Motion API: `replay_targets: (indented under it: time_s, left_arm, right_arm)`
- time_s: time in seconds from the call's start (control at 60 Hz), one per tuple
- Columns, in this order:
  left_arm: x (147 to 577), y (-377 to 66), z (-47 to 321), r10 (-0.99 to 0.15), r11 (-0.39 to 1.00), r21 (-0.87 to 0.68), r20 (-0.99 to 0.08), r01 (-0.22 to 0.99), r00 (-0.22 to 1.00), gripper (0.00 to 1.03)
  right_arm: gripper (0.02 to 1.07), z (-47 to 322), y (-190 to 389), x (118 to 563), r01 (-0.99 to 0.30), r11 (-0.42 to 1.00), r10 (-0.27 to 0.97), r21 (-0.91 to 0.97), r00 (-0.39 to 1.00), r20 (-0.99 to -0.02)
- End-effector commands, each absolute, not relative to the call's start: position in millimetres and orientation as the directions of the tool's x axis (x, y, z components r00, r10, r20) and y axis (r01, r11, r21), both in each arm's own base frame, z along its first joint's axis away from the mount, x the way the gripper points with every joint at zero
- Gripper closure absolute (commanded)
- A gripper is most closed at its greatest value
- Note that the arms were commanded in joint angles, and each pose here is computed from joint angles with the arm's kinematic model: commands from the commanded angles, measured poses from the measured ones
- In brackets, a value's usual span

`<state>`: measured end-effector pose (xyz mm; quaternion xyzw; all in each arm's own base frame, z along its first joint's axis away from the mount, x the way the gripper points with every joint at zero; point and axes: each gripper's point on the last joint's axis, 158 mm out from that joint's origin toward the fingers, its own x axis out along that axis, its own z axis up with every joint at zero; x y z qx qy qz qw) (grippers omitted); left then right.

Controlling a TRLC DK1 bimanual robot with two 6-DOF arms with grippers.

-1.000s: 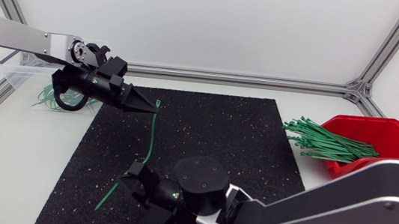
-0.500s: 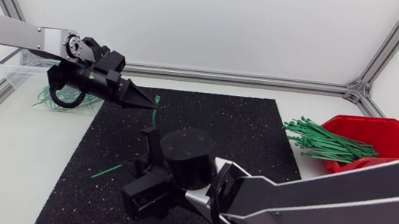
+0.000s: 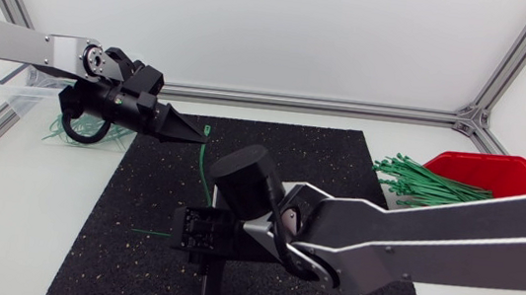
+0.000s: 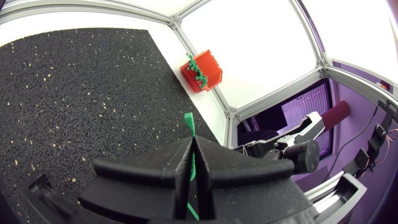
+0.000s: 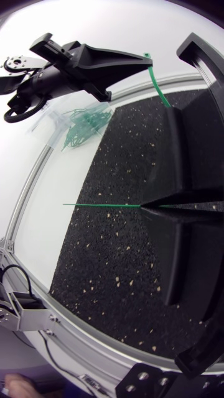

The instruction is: Take a green cable tie from the red box, thread the tail through the head to close it, then place it in the transparent bin on the left.

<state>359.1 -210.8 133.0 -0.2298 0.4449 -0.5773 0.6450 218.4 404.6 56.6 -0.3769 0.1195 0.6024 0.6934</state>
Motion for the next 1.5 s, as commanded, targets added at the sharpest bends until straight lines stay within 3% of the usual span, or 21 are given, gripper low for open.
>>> replay_targets:
  time_s: [0.0,0.3,0.633,1.233,1.483]
  left_arm:
    - [348.6,-214.0,136.4,-0.953,0.203,-0.801,-0.293,0.564,-0.072,1.00]
    - [334.9,-218.4,148.3,-0.958,0.180,-0.764,-0.279,0.619,-0.067,1.00]
    - [325.6,-220.6,165.7,-0.960,0.168,-0.716,-0.276,0.677,-0.053,1.00]
    - [323.7,-218.4,174.6,-0.960,0.172,-0.661,-0.277,0.730,-0.024,1.00]
    - [320.6,-222.3,173.7,-0.962,0.160,-0.630,-0.273,0.760,-0.024,1.00]
  right_arm:
    - [1.01,78.1,407.1,221.4,-0.957,0.060,0.764,-0.282,0.226,-0.604]
    - [1.01,101.1,396.5,217.0,-0.986,0.067,0.753,0.155,-0.052,-0.656]
    - [1.01,123.2,386.4,213.9,-0.845,0.096,0.750,0.526,-0.286,-0.596]
    - [1.01,144.6,372.6,248.2,-0.725,0.271,0.790,0.634,-0.209,-0.576]
    - [1.02,153.5,370.4,249.8,-0.657,0.283,0.810,0.699,-0.227,-0.541]
